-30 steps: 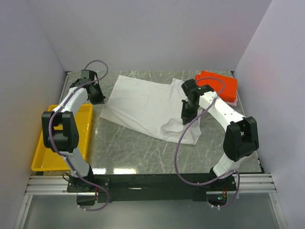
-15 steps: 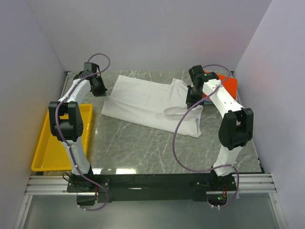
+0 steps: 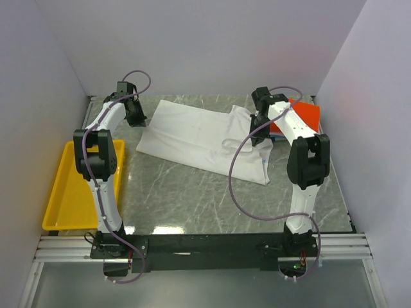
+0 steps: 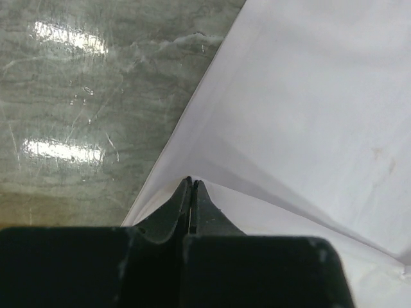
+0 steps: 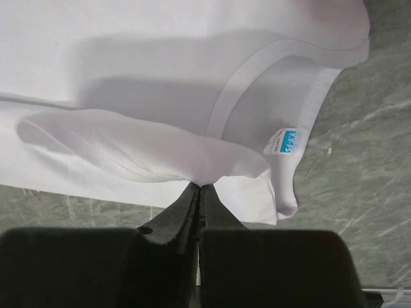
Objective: Fold and stack the t-shirts
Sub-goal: Fold the tshirt
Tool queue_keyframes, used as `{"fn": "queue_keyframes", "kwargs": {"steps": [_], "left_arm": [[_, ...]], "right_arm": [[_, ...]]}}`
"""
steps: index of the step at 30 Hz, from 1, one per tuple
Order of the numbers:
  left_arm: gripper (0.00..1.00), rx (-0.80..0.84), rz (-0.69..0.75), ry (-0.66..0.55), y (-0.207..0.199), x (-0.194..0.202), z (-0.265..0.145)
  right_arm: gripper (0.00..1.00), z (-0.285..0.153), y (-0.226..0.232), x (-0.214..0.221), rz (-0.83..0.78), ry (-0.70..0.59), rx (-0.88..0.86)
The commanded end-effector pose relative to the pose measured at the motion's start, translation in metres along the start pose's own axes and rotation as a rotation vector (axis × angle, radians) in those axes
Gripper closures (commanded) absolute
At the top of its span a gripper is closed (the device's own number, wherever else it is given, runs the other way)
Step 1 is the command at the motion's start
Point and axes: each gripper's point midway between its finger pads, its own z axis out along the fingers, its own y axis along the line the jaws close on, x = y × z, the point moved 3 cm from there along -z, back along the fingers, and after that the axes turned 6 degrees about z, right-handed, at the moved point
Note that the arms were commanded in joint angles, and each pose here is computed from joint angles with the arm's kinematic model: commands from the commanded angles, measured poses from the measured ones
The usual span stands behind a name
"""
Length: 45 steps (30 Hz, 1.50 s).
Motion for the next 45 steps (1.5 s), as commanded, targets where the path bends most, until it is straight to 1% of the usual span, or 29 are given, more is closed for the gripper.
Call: {"fn": "queue_keyframes", "kwargs": {"steps": [1,2,3,4,5,6,7,8,9,10,12,15,17,18,19,21,22,23,24,26,27,30,36,39,45], "left_arm": [[1.00,0.010,0.009,-0.026,0.000,-0.014,-0.002],[0.98,0.015,0.006,-0.026,0.000,-0.014,-0.001],[0.93,0.014,0.006,-0.022,0.001,-0.014,0.002],[0.81,0.010,0.003,-0.023,0.002,-0.014,0.003],[0.73,0.005,0.002,-0.032,0.002,-0.018,0.002],[0.65,0.002,0.002,-0.036,0.002,-0.020,0.001],[0.50,0.002,0.002,-0.049,0.001,-0.024,-0.001],[0.44,0.001,-0.001,-0.056,0.000,-0.026,-0.002],[0.39,0.003,0.002,-0.071,-0.002,-0.030,-0.007],[0.34,0.008,-0.005,-0.078,-0.002,-0.031,-0.009],[0.31,0.048,-0.003,-0.108,-0.011,-0.036,-0.019],[0.29,0.086,0.001,-0.123,-0.022,-0.032,-0.026],[0.29,0.103,-0.007,-0.097,-0.027,-0.019,-0.025],[0.29,0.126,-0.001,-0.115,-0.034,-0.019,-0.030],[0.29,0.135,-0.012,-0.085,-0.035,-0.005,-0.024],[0.29,0.162,-0.019,-0.086,-0.042,0.001,-0.024],[0.29,0.173,-0.036,-0.057,-0.042,0.012,-0.020],[0.29,0.179,-0.043,-0.052,-0.043,0.015,-0.019],[0.29,0.187,-0.048,-0.044,-0.044,0.019,-0.018],[0.29,0.212,-0.067,-0.030,-0.046,0.028,-0.014],[0.29,0.222,-0.070,-0.031,-0.048,0.029,-0.014],[0.29,0.245,-0.086,-0.020,-0.049,0.037,-0.010],[0.29,0.222,-0.100,0.019,-0.042,0.054,0.002],[0.27,0.213,-0.093,0.036,-0.038,0.061,0.007],[0.27,0.193,-0.073,0.073,-0.032,0.072,0.019]], "right_arm": [[1.00,-0.003,0.001,-0.017,-0.011,-0.042,-0.002],[1.00,-0.002,0.001,-0.018,-0.010,-0.043,-0.001],[1.00,0.003,0.001,-0.020,-0.009,-0.039,0.001],[1.00,0.003,0.002,-0.024,-0.006,-0.046,-0.002],[1.00,0.005,0.003,-0.027,-0.006,-0.050,-0.003],[0.90,0.010,0.003,-0.029,-0.009,-0.042,0.001],[0.80,0.006,0.006,-0.035,-0.007,-0.053,-0.004],[0.70,0.005,0.008,-0.039,-0.009,-0.056,-0.005],[0.53,0.008,0.007,-0.043,-0.007,-0.052,-0.002],[0.49,0.000,0.012,-0.051,-0.008,-0.079,-0.016],[0.42,-0.008,0.013,-0.056,-0.004,-0.093,-0.023],[0.40,-0.025,0.016,-0.060,0.000,-0.138,-0.047],[0.40,-0.021,0.015,-0.052,-0.003,-0.125,-0.058],[0.40,-0.029,0.016,-0.048,0.004,-0.131,-0.083],[0.40,-0.018,0.010,-0.032,0.005,-0.085,-0.072],[0.40,-0.021,0.010,-0.022,0.013,-0.094,-0.109],[0.40,-0.008,0.001,-0.004,0.017,-0.044,-0.089],[0.40,-0.007,0.000,0.001,0.020,-0.048,-0.097],[0.40,-0.003,-0.007,0.017,0.030,-0.020,-0.091],[0.40,0.000,-0.011,0.029,0.039,-0.011,-0.095],[0.40,0.002,-0.018,0.042,0.041,0.008,-0.086],[0.40,0.006,-0.031,0.063,0.058,0.032,-0.062],[0.40,0.017,-0.054,0.096,0.084,0.075,-0.004],[0.41,0.022,-0.057,0.101,0.096,0.080,-0.003],[0.41,0.032,-0.059,0.094,0.105,0.080,0.018]]}}
